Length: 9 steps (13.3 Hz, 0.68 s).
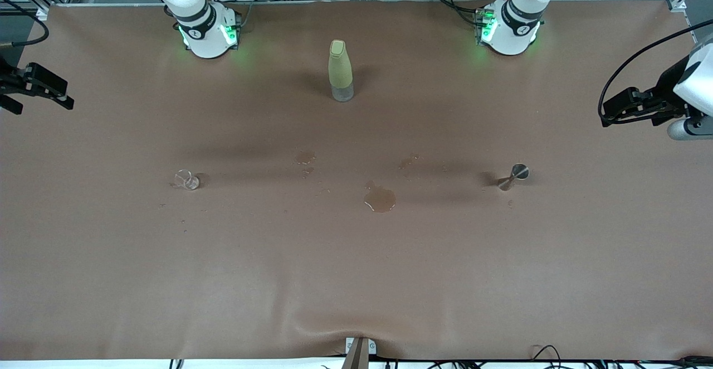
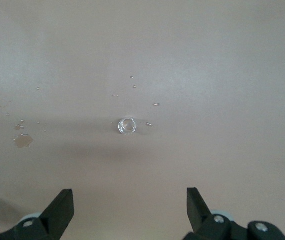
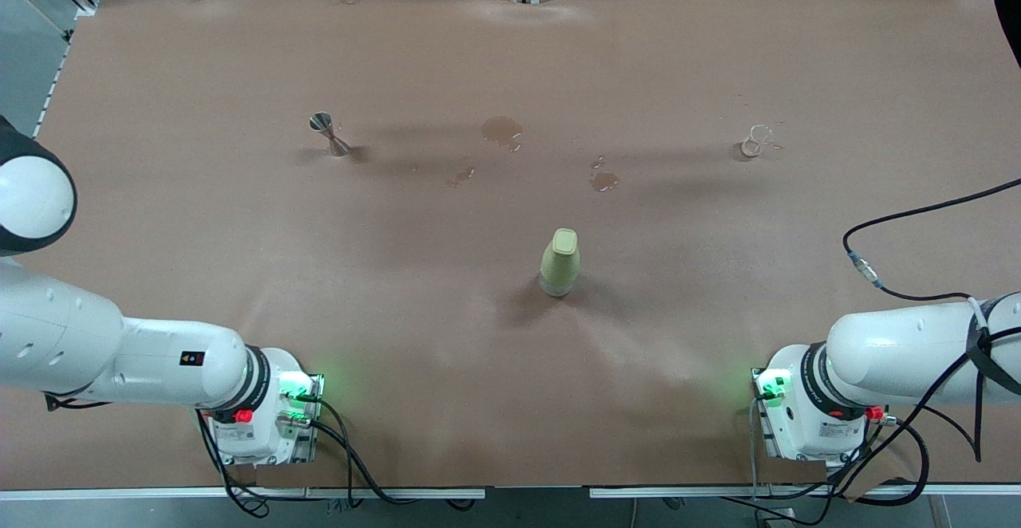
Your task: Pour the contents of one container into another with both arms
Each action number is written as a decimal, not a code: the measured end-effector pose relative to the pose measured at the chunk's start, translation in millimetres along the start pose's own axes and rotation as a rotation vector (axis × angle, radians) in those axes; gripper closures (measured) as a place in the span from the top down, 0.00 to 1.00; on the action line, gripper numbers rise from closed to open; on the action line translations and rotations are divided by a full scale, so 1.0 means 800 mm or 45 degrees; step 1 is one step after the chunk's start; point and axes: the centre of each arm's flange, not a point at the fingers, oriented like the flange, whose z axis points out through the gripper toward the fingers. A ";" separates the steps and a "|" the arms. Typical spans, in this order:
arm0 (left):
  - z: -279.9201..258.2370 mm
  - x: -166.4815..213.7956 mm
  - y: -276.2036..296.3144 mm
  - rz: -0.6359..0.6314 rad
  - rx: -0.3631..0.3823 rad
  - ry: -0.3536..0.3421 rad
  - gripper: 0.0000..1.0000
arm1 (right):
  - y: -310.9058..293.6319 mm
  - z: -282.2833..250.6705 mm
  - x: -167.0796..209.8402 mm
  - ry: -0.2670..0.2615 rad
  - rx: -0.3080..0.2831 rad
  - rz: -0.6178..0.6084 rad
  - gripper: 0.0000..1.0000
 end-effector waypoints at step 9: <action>0.004 0.001 -0.009 0.048 -0.005 -0.009 1.00 | 0.011 -0.003 -0.001 0.002 -0.042 -0.234 1.00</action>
